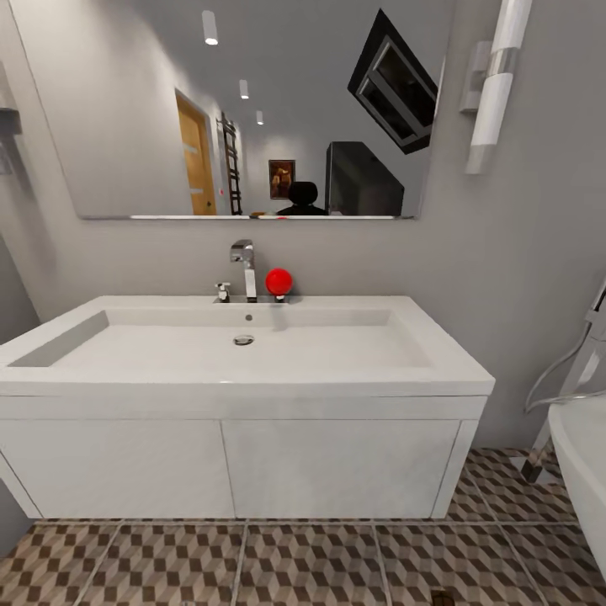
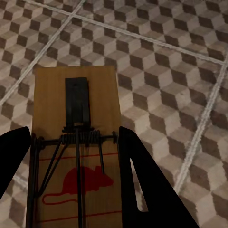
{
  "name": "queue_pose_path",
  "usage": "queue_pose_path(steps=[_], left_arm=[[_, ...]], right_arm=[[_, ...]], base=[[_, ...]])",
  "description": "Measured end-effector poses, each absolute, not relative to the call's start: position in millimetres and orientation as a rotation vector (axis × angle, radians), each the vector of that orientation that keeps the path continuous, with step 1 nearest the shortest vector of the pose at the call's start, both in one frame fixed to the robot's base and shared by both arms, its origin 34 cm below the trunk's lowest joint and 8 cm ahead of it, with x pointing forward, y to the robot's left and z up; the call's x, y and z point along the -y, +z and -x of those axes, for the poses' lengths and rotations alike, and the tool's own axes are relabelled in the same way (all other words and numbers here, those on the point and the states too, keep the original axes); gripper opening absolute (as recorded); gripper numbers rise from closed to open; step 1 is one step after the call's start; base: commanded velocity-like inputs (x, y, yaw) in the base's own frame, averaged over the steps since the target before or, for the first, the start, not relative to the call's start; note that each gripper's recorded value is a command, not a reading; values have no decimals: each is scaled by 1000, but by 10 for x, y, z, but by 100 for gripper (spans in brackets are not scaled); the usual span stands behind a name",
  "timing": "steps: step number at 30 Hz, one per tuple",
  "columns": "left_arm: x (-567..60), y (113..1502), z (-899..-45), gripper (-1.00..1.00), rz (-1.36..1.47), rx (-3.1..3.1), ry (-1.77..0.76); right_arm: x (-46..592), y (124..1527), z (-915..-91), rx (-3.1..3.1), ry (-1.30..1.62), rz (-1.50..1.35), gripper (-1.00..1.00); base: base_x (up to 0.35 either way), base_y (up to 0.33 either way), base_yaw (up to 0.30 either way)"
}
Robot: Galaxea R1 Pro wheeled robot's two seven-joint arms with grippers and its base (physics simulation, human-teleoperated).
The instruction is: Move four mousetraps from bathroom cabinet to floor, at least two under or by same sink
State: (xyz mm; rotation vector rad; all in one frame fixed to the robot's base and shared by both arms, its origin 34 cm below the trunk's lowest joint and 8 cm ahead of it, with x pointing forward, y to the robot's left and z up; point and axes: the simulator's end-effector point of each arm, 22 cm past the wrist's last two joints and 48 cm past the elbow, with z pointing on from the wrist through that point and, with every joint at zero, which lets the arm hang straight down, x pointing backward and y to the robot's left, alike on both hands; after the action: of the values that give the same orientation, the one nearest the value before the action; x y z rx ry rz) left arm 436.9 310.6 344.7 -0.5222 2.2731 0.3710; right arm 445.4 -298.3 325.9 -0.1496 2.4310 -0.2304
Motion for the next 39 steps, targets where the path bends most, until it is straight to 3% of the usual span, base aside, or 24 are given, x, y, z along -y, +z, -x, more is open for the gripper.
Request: queue_pose_path(steps=[15, 22, 39], left_arm=[[-3108, 3446, -4366, -100, 523, -2273, 371], [-3138, 3448, -4365, -100, 524, -2273, 376], [-3111, 3447, -4368, -100, 524, -2273, 372]], right_arm=[[2984, 3260, -4454, -2431, -231, 149, -100], [2983, 3261, -4454, -2431, -231, 149, -100], [2982, 3260, -4454, -2431, -231, 150, -100]], base=[[4, 116, 0], [198, 144, 0], [13, 10, 0]])
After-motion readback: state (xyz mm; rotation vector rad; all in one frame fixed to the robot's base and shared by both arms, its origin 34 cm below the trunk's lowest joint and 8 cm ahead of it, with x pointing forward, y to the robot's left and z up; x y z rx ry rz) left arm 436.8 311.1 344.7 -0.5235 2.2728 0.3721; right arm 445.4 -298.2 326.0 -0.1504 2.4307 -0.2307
